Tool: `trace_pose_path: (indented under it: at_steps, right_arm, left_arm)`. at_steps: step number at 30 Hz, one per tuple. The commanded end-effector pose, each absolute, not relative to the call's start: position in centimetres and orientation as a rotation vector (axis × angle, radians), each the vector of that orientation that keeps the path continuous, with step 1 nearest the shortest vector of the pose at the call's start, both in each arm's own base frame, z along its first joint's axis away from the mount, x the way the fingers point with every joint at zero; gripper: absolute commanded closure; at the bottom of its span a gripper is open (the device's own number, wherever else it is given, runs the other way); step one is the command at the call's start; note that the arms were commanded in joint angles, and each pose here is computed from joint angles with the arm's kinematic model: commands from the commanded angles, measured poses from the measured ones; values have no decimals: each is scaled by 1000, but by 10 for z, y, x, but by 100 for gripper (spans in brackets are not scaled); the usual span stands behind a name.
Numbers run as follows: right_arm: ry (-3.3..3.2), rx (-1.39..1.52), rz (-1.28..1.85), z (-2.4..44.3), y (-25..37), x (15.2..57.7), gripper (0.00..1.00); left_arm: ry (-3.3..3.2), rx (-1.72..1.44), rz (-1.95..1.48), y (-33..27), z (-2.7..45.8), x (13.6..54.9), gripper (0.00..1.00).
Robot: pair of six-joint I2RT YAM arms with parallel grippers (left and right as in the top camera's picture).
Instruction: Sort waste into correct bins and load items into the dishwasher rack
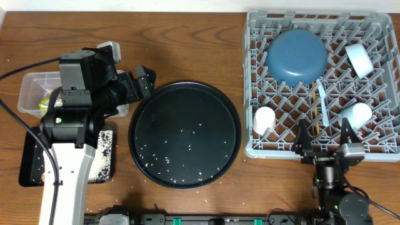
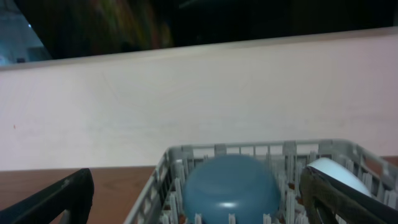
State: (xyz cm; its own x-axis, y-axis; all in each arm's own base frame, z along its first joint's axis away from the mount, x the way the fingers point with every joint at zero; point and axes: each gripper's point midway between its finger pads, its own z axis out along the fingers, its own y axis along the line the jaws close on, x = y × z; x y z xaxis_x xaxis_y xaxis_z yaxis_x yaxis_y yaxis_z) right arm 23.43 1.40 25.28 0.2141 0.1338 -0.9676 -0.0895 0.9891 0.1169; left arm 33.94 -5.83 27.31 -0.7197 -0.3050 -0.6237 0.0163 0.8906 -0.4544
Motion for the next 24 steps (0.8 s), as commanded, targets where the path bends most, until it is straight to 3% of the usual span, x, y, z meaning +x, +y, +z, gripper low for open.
trace_pose_path:
  at_steps: [1,16,24]
  right_arm:
    - [1356,40,189,239,18,237,1]
    - [1650,62,181,156,19,245,1]
    - [1646,8,130,157,18,246,1]
  left_arm:
    - [2292,-192,-570,-58,283,340,2]
    - [2292,-192,-570,-58,283,340,2]
    - [2292,-192,-570,-58,283,340,2]
